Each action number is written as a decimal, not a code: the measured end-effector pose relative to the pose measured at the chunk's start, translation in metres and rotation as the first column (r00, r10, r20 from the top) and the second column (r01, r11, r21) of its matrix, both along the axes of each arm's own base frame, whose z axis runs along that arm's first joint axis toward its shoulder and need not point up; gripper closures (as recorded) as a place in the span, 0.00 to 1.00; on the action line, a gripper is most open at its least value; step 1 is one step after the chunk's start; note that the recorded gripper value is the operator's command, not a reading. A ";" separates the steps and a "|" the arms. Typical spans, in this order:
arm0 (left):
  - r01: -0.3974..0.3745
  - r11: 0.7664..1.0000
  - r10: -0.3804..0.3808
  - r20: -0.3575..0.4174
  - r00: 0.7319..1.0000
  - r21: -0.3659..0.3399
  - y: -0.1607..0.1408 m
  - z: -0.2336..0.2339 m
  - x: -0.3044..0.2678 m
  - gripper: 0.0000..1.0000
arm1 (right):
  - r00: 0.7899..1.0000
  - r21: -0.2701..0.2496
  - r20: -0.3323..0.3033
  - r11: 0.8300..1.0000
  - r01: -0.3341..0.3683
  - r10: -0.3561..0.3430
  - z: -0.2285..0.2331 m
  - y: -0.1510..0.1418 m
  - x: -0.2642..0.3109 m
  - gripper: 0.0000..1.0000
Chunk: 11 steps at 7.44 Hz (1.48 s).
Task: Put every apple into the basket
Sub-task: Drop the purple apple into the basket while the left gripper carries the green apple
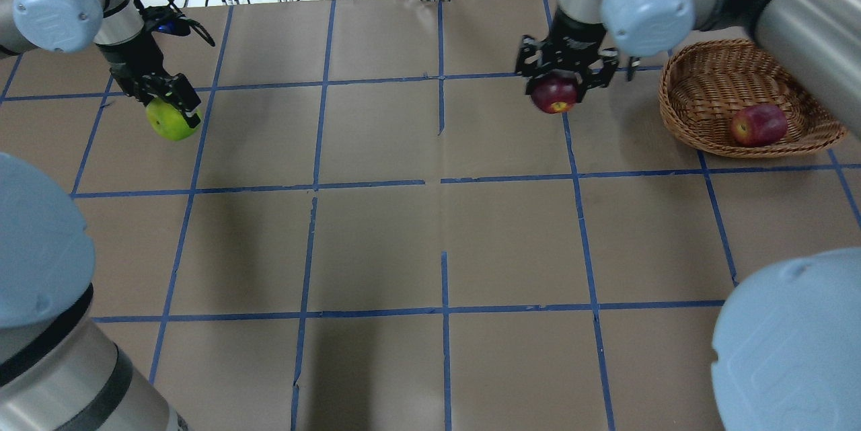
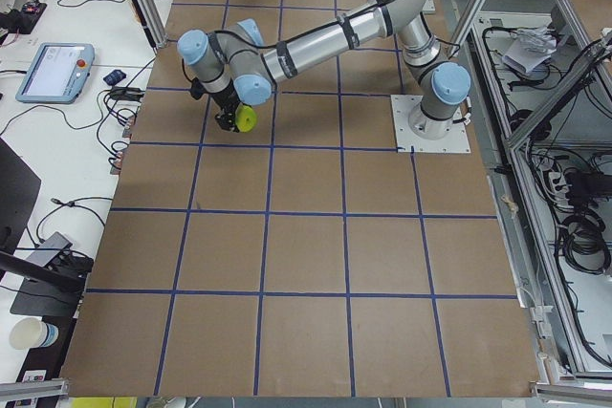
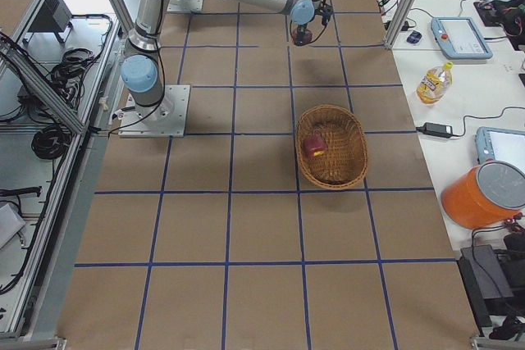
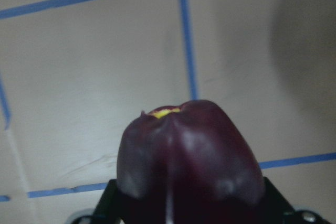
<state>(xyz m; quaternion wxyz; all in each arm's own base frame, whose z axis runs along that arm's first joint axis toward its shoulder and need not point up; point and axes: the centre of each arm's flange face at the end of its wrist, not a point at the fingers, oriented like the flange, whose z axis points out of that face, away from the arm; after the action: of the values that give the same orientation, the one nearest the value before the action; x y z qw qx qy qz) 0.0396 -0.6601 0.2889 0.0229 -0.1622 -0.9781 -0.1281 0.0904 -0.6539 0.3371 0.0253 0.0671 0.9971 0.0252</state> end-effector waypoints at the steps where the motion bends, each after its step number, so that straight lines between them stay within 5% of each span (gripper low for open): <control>1: -0.057 0.998 0.057 0.023 0.998 -0.003 0.021 0.009 -0.044 0.86 | 0.998 -0.011 -0.027 0.999 -0.051 0.051 0.007 -0.006 -0.067 1.00; 3: -0.196 0.980 0.197 0.050 0.979 -0.027 0.049 0.016 -0.139 0.86 | 0.987 -0.010 -0.065 0.989 -0.146 0.145 0.007 -0.005 -0.170 1.00; 5: -0.314 0.941 0.323 0.057 0.945 -0.124 0.069 0.011 -0.263 0.86 | 0.974 -0.009 -0.109 0.980 -0.201 0.198 -0.025 -0.011 -0.243 1.00; 8: -0.417 0.897 0.414 -0.056 0.909 -0.148 0.095 -0.039 -0.377 0.86 | 0.958 -0.001 -0.200 0.977 -0.211 0.207 -0.061 -0.015 -0.316 1.00; 9: -0.421 0.896 0.416 -0.067 0.907 -0.141 0.102 -0.055 -0.397 0.56 | 0.955 0.000 -0.213 0.977 -0.212 0.207 -0.065 -0.017 -0.326 0.43; 10: -0.415 0.900 0.410 -0.066 0.910 -0.136 0.109 -0.068 -0.410 0.24 | 0.956 -0.001 -0.216 0.979 -0.202 0.198 -0.071 -0.018 -0.333 0.01; 11: -0.408 0.903 0.404 -0.060 0.913 -0.131 0.112 -0.079 -0.415 0.00 | 0.961 -0.006 -0.216 0.984 -0.180 0.174 -0.076 -0.017 -0.343 0.00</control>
<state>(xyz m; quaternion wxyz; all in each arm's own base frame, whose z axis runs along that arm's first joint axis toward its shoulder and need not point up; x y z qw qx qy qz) -0.3758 -0.5478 0.2098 0.0529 0.0417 -0.9965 -0.0489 -0.2530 -0.6713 0.2612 -0.0839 -0.0202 0.9962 0.0075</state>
